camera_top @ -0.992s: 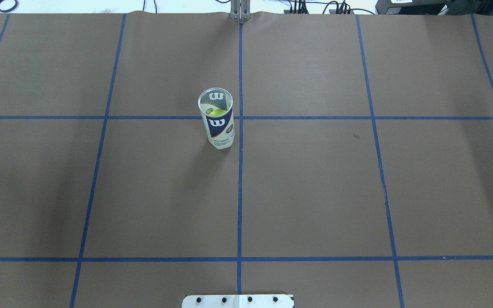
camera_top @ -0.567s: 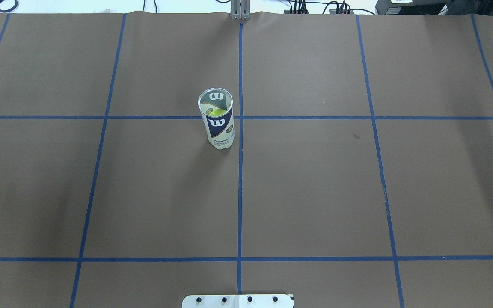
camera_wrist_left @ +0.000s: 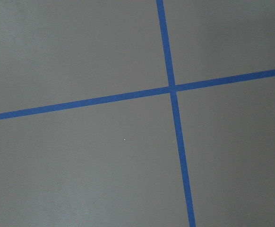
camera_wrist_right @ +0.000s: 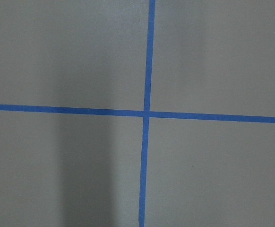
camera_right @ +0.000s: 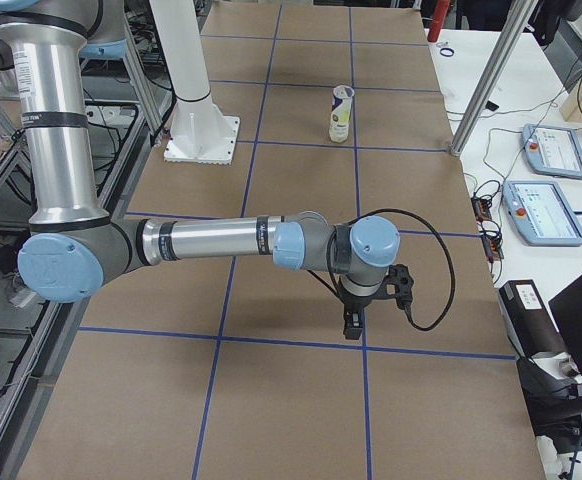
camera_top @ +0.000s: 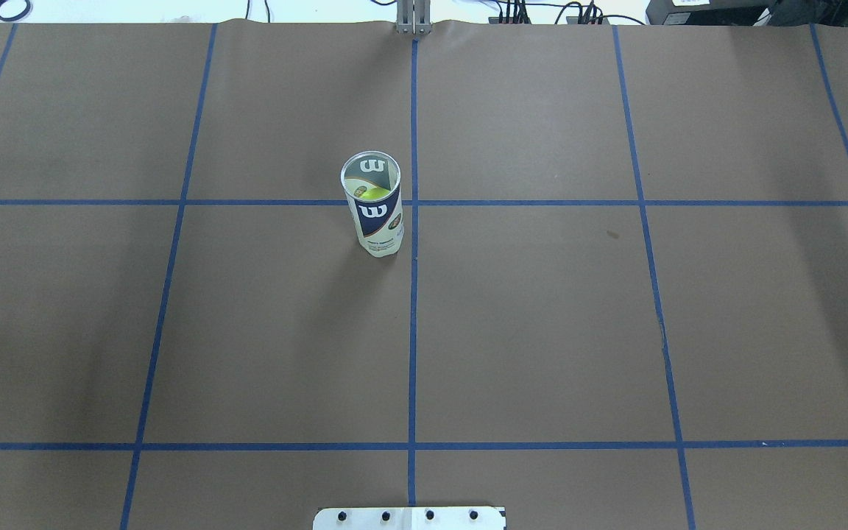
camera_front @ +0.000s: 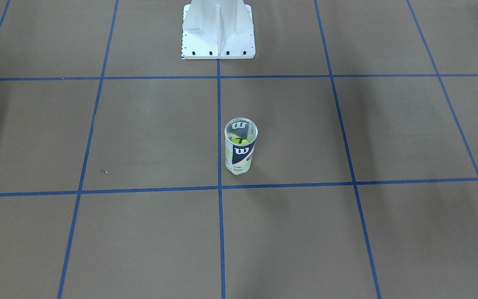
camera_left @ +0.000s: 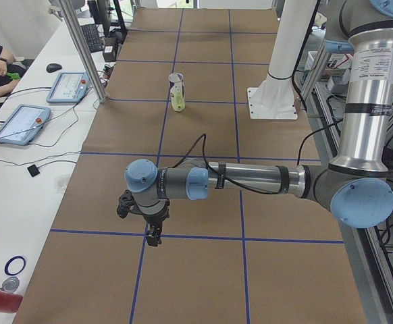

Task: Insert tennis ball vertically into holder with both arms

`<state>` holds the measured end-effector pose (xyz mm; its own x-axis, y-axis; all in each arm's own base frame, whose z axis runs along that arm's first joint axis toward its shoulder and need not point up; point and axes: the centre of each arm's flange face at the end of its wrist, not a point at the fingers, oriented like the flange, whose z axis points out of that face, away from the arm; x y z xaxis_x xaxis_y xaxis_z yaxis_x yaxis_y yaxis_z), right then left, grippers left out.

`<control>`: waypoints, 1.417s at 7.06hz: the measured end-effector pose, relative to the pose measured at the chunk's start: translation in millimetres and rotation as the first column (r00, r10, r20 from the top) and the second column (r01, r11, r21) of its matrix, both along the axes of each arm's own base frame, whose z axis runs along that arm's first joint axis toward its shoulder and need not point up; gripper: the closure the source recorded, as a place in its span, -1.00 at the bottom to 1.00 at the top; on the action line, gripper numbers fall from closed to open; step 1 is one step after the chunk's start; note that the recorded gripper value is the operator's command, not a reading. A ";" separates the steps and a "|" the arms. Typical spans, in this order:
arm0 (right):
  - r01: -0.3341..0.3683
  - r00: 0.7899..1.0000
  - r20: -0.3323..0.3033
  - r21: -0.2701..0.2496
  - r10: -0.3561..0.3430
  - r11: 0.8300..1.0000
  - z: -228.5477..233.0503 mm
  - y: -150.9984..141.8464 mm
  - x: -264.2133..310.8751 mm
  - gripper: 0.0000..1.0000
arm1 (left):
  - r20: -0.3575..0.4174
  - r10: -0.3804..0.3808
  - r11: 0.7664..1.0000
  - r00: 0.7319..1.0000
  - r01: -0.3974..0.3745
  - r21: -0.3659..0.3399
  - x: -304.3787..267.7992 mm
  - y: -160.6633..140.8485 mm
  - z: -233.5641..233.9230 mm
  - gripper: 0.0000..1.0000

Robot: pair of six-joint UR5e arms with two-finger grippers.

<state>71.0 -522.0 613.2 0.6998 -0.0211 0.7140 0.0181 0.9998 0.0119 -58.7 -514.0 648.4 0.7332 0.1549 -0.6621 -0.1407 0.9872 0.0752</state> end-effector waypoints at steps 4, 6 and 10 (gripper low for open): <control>-0.003 1.000 0.025 0.002 0.003 1.000 -3.9 0.0 -1.7 -1.00 | -0.066 -0.003 1.000 0.998 0.003 -0.002 5.1 -0.1 -3.8 -1.00; -0.002 1.000 0.025 -0.002 0.002 1.000 -1.5 0.5 -1.8 -1.00 | -0.069 -0.005 1.000 0.998 0.005 -0.004 5.6 -0.6 -4.1 -1.00; -0.001 1.000 0.026 0.001 0.001 1.000 -1.4 -0.2 -1.8 -1.00 | -0.070 -0.001 1.000 0.998 0.001 0.003 5.7 -1.7 -5.4 -1.00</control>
<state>69.2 -522.2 611.9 0.6813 -0.0216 0.7317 0.0168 0.9998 0.0138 -53.0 -515.7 642.9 0.6852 0.1562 -0.7114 -0.1338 0.9871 0.0879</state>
